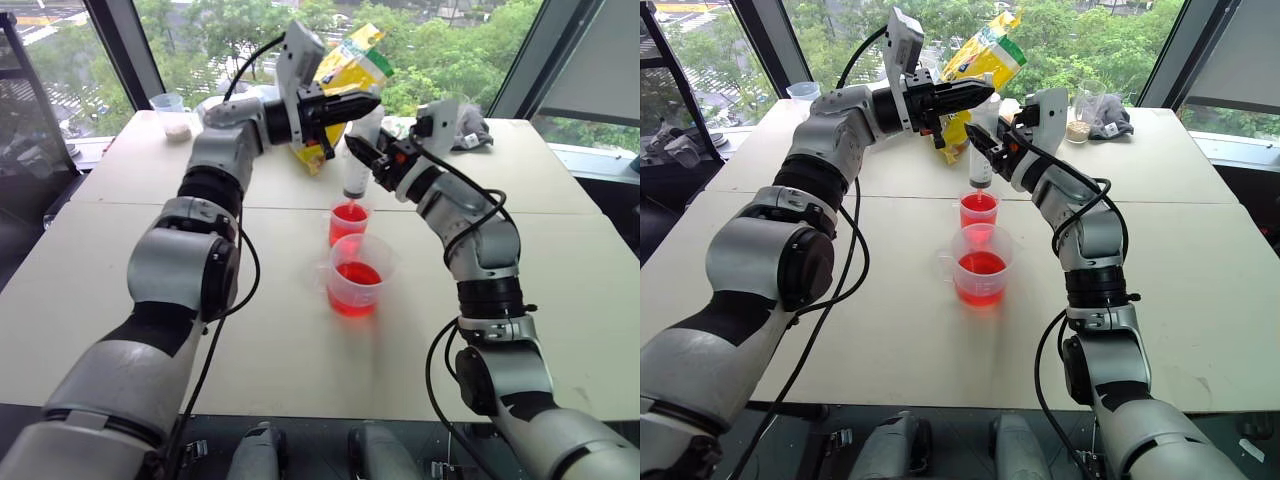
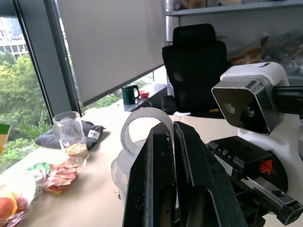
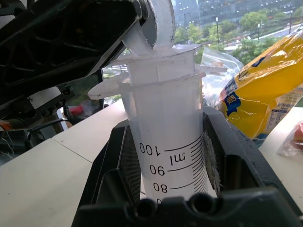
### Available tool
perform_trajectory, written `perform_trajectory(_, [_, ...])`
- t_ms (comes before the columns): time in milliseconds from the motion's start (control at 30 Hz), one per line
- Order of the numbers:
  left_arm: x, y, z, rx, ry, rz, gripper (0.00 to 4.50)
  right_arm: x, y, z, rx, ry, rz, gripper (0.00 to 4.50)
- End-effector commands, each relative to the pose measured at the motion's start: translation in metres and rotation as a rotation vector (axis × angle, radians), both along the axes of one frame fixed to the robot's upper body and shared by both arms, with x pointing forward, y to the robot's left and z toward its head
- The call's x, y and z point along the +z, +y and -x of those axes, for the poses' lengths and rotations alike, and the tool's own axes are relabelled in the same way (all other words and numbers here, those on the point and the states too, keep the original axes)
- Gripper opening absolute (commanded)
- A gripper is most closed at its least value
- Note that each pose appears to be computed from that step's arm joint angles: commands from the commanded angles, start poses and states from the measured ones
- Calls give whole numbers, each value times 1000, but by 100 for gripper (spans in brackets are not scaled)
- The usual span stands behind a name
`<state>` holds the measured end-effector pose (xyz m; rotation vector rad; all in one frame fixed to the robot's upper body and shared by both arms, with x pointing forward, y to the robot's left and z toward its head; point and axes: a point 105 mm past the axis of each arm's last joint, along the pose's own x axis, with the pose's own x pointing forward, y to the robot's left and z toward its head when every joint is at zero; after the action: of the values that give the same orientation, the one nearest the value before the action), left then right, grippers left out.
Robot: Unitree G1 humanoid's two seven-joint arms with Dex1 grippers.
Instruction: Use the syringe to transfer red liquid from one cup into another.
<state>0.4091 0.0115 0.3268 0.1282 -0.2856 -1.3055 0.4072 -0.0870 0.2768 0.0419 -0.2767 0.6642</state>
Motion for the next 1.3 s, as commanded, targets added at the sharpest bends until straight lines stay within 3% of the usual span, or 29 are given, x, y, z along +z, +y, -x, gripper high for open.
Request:
perform_trajectory(33, [-31, -10, 0, -33, 85, -90, 3, 76, 6, 29, 56, -260, -70, 142])
perform_trajectory(200, [-15, -2, -1, -16, 68, -38, 3, 63, 6, 27, 59, -226, -55, 142])
perform_trajectory(233, [-11, 0, -1, -13, 65, -28, 30, 61, 7, 26, 60, -221, -53, 142])
perform_trajectory(333, [1, 10, -3, 9, 54, 9, 145, 56, 7, 25, 59, -207, -48, 142])
perform_trajectory(533, [18, 31, -6, 64, 22, 63, 442, 51, 6, 25, 59, -194, -45, 142])
perform_trajectory(667, [35, 51, -3, 68, 0, 114, 447, 46, 6, 25, 57, -180, -43, 142])
perform_trajectory(767, [31, 62, 1, 52, -14, 83, 447, 42, 4, 25, 53, -168, -39, 142])
perform_trajectory(933, [3, 73, 5, 35, 9, 20, 447, 40, -1, 24, 40, -153, -36, 142])
perform_trajectory(1033, [-9, 76, 7, 36, 40, 34, 447, 55, -14, 20, -27, -137, -54, 142])
perform_trajectory(1200, [-45, 78, 22, 13, 109, 0, 447, 84, -68, 12, -265, 43, -48, 142])
perform_trajectory(1300, [-66, 75, 32, 0, 145, -26, 447, 73, -93, 15, -331, 260, 62, 142])
